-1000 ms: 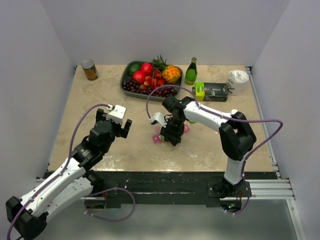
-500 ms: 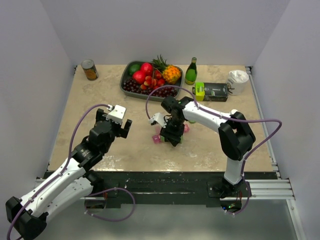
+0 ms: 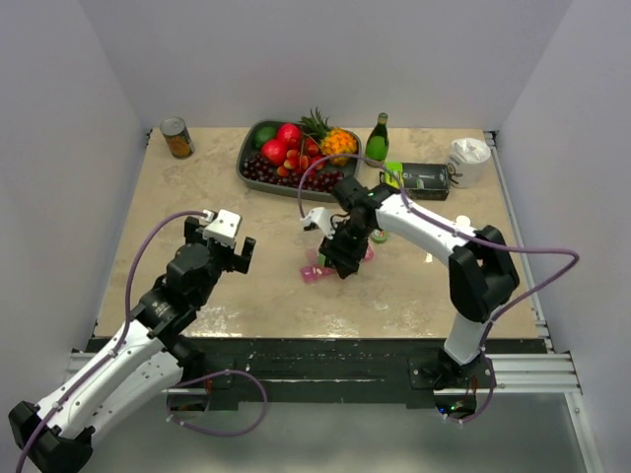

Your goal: Sort the pills into containers

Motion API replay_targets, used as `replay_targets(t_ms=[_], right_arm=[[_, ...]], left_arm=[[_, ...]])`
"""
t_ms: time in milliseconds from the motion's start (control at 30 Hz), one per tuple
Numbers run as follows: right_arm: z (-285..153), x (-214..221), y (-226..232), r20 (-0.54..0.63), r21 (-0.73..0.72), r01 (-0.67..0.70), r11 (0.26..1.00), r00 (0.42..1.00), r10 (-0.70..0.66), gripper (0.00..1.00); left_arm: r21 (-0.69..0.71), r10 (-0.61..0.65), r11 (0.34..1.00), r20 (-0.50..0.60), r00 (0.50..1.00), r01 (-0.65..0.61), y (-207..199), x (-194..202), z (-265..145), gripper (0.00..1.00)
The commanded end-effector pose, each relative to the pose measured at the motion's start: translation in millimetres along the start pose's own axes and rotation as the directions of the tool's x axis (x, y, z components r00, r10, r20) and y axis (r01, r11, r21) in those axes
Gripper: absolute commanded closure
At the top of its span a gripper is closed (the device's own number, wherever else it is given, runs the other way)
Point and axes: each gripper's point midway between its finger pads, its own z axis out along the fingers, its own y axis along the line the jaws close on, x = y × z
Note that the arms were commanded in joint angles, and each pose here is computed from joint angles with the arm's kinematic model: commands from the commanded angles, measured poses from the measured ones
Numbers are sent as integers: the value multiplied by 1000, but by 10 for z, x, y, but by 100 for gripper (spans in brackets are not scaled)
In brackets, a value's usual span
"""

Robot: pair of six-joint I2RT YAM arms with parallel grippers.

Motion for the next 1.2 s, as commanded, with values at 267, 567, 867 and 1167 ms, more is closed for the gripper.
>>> replay_targets(t_ms=[267,567,867,1167], right_arm=[[-1429,-374,-148,531,306,164,938,788,-311,100],[-1469,-261,280,763,492,136,860,408,-501,100],[-1271,-185,264,795,492,78,867,365,-484,100],[-1187,-93,342,811,468,76,880,358,-462,100]], left_arm=[[383,-442,851,155,883,359,-580,-523,-176,1],[812,-666,443,16,746,379,-1354,-877,-551,1],[835,-641,413,-17,767,364,-1930,-1066,-430,1],[803,-652,412,-70,755,430,-2280,-1086,-191,1]])
